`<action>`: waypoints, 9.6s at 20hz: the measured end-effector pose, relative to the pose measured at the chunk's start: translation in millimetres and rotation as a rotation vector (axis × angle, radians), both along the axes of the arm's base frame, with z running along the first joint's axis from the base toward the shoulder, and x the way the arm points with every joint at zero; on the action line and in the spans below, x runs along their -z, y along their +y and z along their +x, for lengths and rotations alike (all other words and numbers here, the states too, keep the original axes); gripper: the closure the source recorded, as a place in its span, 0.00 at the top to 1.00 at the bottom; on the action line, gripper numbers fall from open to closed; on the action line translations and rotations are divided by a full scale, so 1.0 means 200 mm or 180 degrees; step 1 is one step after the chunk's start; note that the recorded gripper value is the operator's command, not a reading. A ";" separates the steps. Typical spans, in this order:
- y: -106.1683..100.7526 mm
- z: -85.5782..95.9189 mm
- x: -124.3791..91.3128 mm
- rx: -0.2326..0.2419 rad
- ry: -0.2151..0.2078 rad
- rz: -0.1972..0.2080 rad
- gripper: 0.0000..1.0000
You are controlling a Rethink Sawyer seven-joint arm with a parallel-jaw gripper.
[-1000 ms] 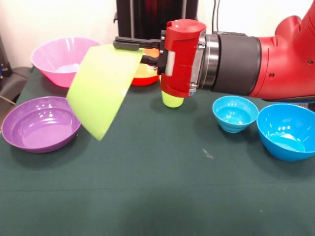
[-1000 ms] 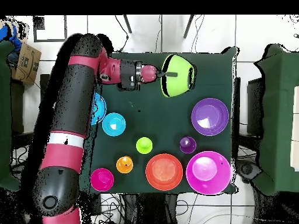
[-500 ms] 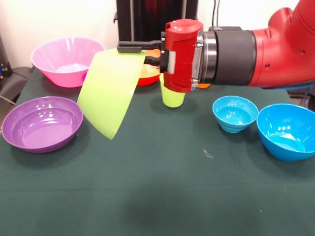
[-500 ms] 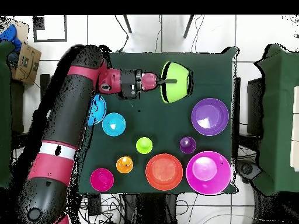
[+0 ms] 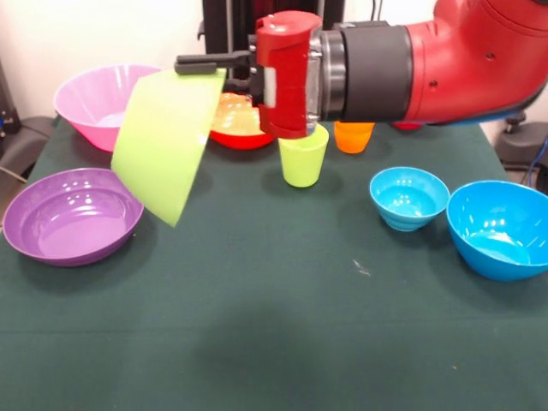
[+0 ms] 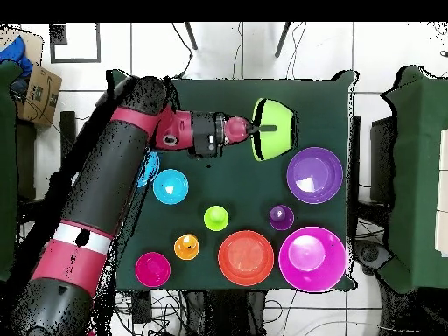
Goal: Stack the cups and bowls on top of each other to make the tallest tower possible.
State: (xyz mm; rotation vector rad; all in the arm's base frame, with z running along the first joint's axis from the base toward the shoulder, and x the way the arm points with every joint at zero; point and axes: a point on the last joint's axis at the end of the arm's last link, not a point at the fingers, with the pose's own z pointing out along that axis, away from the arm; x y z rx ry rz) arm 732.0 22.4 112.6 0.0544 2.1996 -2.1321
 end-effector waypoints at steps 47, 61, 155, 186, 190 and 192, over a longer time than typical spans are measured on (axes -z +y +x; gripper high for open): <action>0.16 -0.31 0.30 -0.0116 -0.0059 -0.0340 0.00; 0.14 -0.36 0.39 -0.0135 0.0048 -0.0425 1.00; -0.13 -0.10 -0.12 0.0335 -0.0792 0.0676 1.00; -0.37 -0.04 0.03 0.0390 -0.0956 0.1243 1.00; -0.37 -0.09 -0.03 0.0440 -0.0991 0.1273 1.00; -0.38 -0.13 -0.11 0.0497 -0.1040 0.1292 1.00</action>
